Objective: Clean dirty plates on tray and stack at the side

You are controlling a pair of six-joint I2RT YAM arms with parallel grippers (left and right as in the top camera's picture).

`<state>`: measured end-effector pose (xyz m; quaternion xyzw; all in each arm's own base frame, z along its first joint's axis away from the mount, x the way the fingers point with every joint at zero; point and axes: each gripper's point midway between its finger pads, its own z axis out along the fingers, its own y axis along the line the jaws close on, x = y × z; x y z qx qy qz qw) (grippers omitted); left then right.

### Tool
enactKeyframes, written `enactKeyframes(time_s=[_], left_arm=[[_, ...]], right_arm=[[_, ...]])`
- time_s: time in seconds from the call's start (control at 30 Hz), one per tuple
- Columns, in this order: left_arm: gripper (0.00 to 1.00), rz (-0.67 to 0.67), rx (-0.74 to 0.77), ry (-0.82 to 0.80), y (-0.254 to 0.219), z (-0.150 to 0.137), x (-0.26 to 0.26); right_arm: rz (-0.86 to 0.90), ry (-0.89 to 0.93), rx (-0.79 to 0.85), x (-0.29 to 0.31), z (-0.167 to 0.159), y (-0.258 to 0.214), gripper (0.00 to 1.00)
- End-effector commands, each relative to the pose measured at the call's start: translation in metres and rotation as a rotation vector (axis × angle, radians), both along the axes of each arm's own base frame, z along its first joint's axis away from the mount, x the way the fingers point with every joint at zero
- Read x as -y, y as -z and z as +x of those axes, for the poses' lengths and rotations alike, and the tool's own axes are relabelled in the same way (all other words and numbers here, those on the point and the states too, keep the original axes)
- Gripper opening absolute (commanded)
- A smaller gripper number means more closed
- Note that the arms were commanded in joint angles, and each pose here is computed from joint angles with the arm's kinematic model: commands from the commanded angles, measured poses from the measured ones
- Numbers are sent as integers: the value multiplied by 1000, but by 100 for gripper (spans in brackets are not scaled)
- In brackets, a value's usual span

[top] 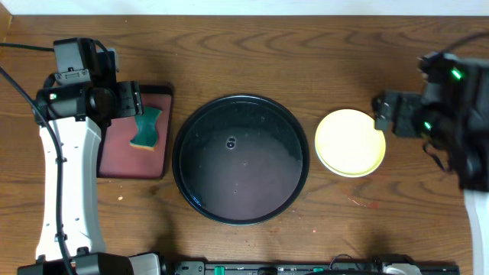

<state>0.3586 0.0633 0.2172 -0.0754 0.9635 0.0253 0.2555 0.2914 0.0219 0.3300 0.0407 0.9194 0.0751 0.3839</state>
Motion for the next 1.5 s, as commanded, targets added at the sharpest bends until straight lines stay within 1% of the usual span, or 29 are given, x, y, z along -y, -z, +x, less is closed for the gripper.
enactKeyframes(time_s=[0.0,0.13,0.3,0.4,0.57,0.7,0.77,0.87,0.97,1.17,1.47], left_arm=[[75,-11,-11,-8,3,1,-1],[75,-11,-11,-8,3,1,-1],[75,-11,-11,-9,3,1,-1],[75,-11,-11,-9,3,1,-1],[75,-11,-11,-8,3,1,-1],[75,-11,-11,-9,3,1,-1],[75,-11,-11,-8,3,1,-1],[75,-11,-11,-8,3,1,-1],[75,-11,-11,-8,3,1,-1],[76,-11,-11,-8,3,1,-1],[75,-11,-11,-9,3,1,-1]], right_arm=[[-27,16,101,5,-20,-28,99],[-24,17,179,6,-47,-48,99],[-22,18,233,6,-70,-59,99],[-23,18,222,7,-82,-57,99],[-35,28,142,10,-97,-40,99],[-67,70,160,19,-92,-40,99],[-94,93,203,25,-90,-43,99],[-159,43,292,25,-88,-45,99],[-170,52,376,27,-89,-36,99],[-166,70,537,28,-85,0,99],[-128,8,742,14,-63,68,99]])
